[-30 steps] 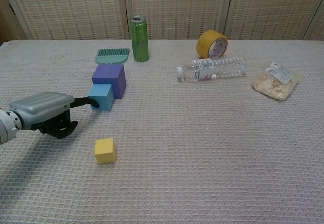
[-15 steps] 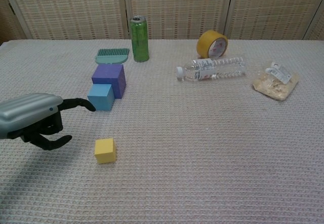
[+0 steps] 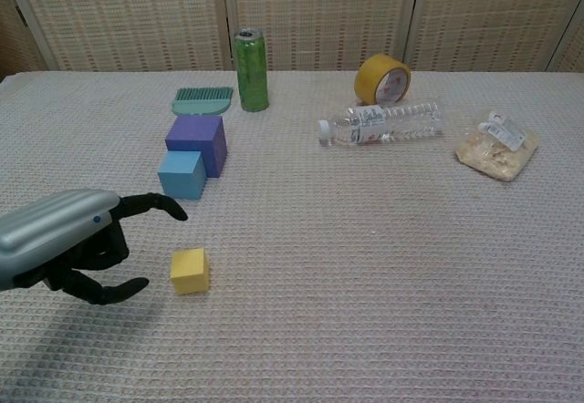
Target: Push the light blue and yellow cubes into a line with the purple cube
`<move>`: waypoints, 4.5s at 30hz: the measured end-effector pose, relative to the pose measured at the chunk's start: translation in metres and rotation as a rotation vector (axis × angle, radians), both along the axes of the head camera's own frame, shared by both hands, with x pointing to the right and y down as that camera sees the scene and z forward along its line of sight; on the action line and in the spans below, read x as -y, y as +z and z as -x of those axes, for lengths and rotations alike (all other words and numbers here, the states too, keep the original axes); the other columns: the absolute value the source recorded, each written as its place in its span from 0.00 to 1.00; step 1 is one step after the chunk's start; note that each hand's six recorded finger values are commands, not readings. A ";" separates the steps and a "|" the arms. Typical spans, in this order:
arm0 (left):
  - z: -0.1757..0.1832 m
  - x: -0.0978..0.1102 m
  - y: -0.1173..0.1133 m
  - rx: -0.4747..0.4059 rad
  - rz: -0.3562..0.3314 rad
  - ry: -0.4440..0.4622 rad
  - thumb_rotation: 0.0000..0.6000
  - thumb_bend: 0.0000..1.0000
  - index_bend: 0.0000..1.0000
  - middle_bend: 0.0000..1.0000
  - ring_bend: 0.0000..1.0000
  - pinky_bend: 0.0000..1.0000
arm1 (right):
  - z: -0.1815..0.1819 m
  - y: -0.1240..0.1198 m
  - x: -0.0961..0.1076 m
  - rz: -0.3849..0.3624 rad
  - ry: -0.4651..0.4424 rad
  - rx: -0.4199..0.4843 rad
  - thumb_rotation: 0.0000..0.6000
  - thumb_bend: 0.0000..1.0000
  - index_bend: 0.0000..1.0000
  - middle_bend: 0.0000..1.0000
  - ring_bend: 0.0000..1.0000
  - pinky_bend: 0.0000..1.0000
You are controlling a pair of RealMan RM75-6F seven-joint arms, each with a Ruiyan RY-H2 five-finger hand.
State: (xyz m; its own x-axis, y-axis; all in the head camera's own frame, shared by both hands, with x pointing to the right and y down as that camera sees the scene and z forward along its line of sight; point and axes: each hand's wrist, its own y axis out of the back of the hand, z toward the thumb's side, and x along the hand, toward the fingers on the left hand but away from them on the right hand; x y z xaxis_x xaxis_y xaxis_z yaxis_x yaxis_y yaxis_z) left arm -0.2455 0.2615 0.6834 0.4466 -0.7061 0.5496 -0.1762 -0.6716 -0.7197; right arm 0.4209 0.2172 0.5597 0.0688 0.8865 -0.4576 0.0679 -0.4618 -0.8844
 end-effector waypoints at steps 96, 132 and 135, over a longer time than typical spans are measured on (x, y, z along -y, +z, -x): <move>-0.002 0.075 0.065 0.078 -0.120 -0.015 1.00 0.33 0.44 1.00 1.00 1.00 | -0.008 0.012 0.005 0.023 0.040 -0.074 1.00 0.14 0.00 0.00 0.00 0.00; 0.004 0.071 0.057 0.073 -0.147 -0.024 1.00 0.33 0.37 1.00 1.00 1.00 | -0.007 0.012 0.004 0.026 0.039 -0.076 1.00 0.14 0.00 0.00 0.00 0.00; 0.005 0.069 0.053 0.065 -0.152 -0.031 1.00 0.33 0.37 1.00 1.00 1.00 | -0.006 0.013 0.003 0.030 0.036 -0.074 1.00 0.14 0.00 0.00 0.00 0.00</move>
